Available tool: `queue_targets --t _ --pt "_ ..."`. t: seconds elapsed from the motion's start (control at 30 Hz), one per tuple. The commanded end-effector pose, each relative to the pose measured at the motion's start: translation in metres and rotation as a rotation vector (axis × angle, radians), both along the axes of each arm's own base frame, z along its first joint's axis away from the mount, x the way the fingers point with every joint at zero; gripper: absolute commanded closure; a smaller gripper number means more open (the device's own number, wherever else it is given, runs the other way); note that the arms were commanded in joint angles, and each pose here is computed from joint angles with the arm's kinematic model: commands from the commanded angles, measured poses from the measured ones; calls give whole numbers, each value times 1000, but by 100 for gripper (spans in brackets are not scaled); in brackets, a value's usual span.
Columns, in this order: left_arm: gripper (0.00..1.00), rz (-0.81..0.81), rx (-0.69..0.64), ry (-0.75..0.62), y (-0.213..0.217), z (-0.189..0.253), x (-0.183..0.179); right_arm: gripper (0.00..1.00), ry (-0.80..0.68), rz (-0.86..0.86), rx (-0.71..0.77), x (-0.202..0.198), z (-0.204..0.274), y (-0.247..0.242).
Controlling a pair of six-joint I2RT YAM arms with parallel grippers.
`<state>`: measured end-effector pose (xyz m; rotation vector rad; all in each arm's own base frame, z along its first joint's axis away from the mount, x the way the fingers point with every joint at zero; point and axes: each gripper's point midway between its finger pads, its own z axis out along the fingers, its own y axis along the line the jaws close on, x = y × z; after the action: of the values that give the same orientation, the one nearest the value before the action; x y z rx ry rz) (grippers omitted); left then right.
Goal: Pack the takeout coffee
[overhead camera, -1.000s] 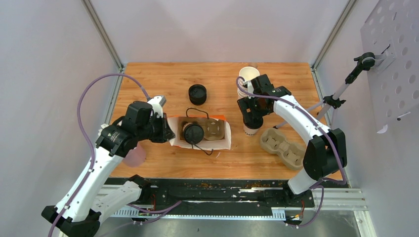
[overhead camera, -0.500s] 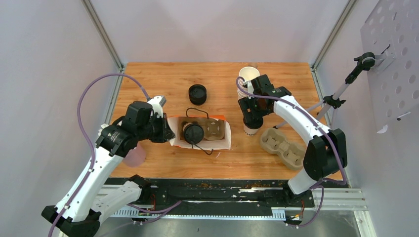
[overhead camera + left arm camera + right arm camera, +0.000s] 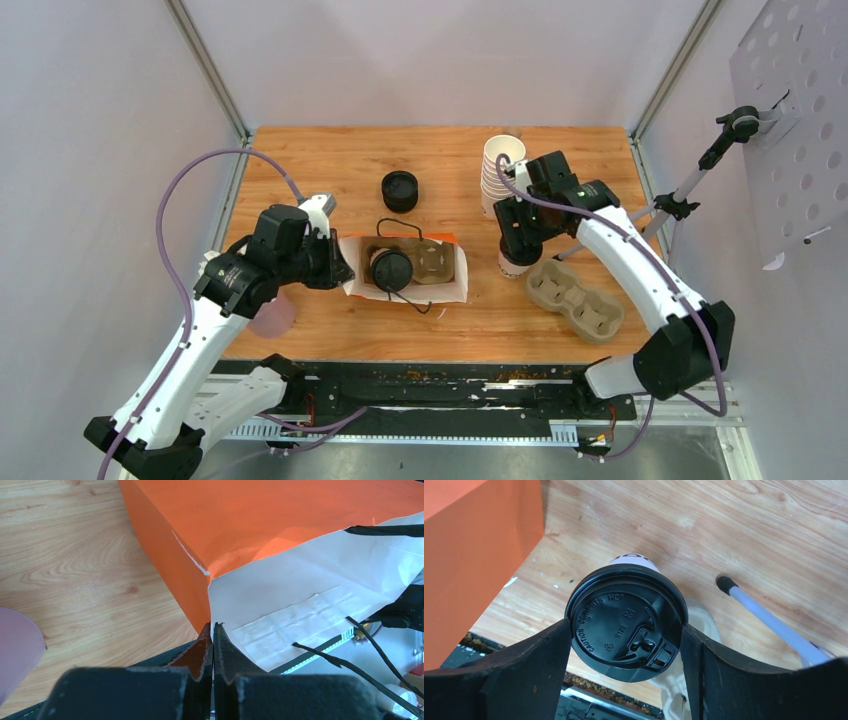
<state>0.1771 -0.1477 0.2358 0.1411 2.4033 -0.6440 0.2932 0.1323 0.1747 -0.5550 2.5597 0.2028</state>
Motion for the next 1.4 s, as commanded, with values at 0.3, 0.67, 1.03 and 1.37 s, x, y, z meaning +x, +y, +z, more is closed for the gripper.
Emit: queue_targets --t 0.3,0.67,1.03,1.37 --pt "100 -8 -43 -39 -8 12 8 34 -320 104 149 -76 178 25" --pt "100 -6 -57 -45 -11 14 12 33 -351 327 369 -146 225 85" --pt "100 -43 -73 -77 -14 18 10 33 -552 576 386 -154 220 153" --pt "100 -91 -80 -72 -17 12 2 31 -792 818 239 -137 174 196"
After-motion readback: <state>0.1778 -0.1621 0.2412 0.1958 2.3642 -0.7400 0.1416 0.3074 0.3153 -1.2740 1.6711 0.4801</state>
